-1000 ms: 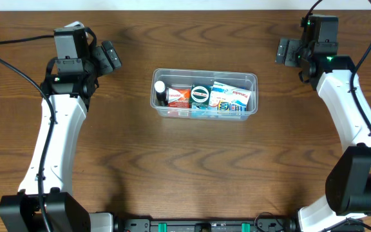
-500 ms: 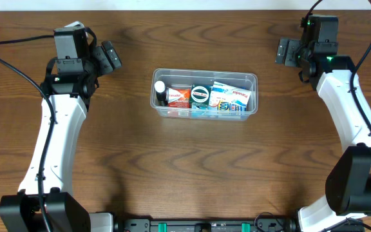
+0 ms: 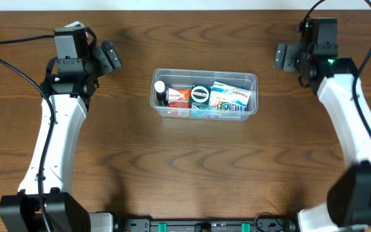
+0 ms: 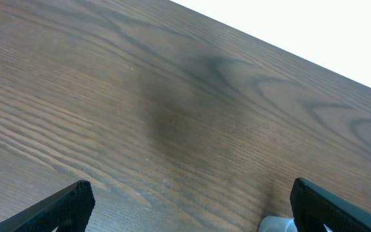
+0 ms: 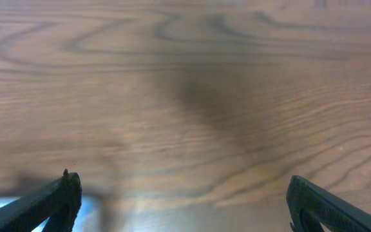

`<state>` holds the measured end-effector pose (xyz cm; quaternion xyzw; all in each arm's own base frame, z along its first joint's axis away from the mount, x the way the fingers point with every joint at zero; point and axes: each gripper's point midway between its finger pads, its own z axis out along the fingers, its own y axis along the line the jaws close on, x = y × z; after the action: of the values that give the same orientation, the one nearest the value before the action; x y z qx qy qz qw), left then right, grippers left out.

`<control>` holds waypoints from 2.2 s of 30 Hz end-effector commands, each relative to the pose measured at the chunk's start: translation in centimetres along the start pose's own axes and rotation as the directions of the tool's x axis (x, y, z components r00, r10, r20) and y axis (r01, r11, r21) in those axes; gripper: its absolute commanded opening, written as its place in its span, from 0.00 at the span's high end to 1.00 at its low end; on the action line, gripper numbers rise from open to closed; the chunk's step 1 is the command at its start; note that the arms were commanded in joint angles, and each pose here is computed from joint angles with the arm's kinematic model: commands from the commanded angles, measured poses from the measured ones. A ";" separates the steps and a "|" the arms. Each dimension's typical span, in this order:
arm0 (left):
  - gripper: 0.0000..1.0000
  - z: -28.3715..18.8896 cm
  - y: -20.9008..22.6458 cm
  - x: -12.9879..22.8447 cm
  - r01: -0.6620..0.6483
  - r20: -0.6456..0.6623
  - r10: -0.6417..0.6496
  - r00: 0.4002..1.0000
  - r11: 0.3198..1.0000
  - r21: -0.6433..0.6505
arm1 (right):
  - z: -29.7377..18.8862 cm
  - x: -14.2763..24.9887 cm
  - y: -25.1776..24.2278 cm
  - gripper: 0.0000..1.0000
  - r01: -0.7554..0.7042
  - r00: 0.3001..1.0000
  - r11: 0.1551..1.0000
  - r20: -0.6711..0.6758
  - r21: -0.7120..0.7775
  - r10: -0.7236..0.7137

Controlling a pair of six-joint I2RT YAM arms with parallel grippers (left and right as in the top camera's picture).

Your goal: Pack container

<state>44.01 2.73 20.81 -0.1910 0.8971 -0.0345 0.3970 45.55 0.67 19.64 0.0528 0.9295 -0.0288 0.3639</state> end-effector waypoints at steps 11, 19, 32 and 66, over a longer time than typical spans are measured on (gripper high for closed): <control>0.02 -0.3 0.0 -0.8 -0.002 0.019 0.002 1.000 1.000 -0.005 | -22.5 -1.8 2.2 0.01 0.080 0.934 0.984 0.357 -0.160 -0.018; 0.02 -0.3 0.0 -0.8 -0.002 0.019 0.002 1.000 1.000 -0.005 | -29.8 4.8 -1.0 0.01 0.064 0.897 0.979 0.442 -0.194 0.029; 0.02 -0.3 0.0 -0.8 -0.002 0.019 0.002 1.000 1.000 -0.005 | -22.1 14.5 -1.6 0.01 0.059 0.850 0.977 0.523 -0.206 0.059; 0.02 -0.3 0.0 -0.8 -0.002 0.019 0.002 1.000 1.000 -0.005 | -12.3 17.2 -1.3 0.01 0.077 0.699 0.984 0.713 -0.158 0.060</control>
<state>44.00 2.73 20.82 -0.1910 0.8971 -0.0345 0.3970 24.61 1.86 17.37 0.0203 0.7101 0.0501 0.7020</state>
